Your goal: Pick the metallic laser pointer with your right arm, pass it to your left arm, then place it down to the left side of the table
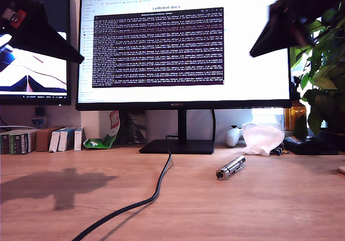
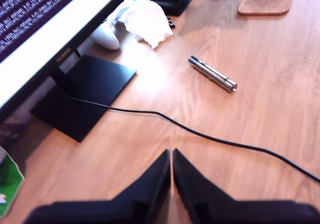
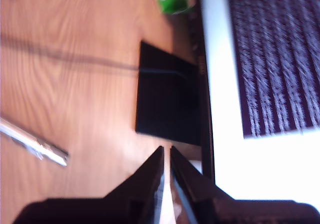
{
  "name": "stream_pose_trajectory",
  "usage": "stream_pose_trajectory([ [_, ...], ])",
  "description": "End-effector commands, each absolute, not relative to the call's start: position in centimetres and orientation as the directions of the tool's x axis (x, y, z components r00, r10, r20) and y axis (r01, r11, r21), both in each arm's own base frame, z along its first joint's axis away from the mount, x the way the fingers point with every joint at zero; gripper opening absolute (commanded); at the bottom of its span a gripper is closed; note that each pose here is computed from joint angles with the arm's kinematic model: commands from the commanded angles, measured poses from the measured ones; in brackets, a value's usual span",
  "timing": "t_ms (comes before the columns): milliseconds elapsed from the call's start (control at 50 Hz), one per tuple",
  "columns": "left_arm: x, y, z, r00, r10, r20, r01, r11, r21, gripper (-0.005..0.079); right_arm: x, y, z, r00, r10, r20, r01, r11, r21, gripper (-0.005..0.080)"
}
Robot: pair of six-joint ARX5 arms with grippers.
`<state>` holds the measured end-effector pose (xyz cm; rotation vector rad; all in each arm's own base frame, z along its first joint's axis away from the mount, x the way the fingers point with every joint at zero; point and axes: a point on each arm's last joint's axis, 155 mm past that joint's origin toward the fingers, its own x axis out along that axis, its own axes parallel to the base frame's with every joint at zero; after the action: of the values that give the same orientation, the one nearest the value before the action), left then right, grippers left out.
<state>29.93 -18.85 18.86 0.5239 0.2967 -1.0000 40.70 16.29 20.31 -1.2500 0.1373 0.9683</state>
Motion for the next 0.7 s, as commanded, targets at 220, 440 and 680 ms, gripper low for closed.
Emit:
stream_pose_trajectory([
  [220, 30.7, -19.2, 20.3, 0.538, -0.731, -0.419, 0.840, 0.429, 0.331, -0.0023, 37.7, 19.2, 12.8, 0.429, 0.476, -0.768, -0.708, -0.350, -0.613, -0.0011],
  [440, 30.6, -19.2, 20.1, 0.536, -0.731, -0.424, 0.843, 0.429, 0.325, -0.0023, 35.7, 20.2, 9.5, 0.330, 0.429, -0.841, -0.701, -0.486, -0.523, -0.0011],
  [680, 30.6, -19.2, 20.1, 0.534, -0.730, -0.427, 0.844, 0.429, 0.322, -0.0023, 34.6, 20.5, 6.9, 0.249, 0.402, -0.881, -0.712, -0.541, -0.448, 0.0028],
])
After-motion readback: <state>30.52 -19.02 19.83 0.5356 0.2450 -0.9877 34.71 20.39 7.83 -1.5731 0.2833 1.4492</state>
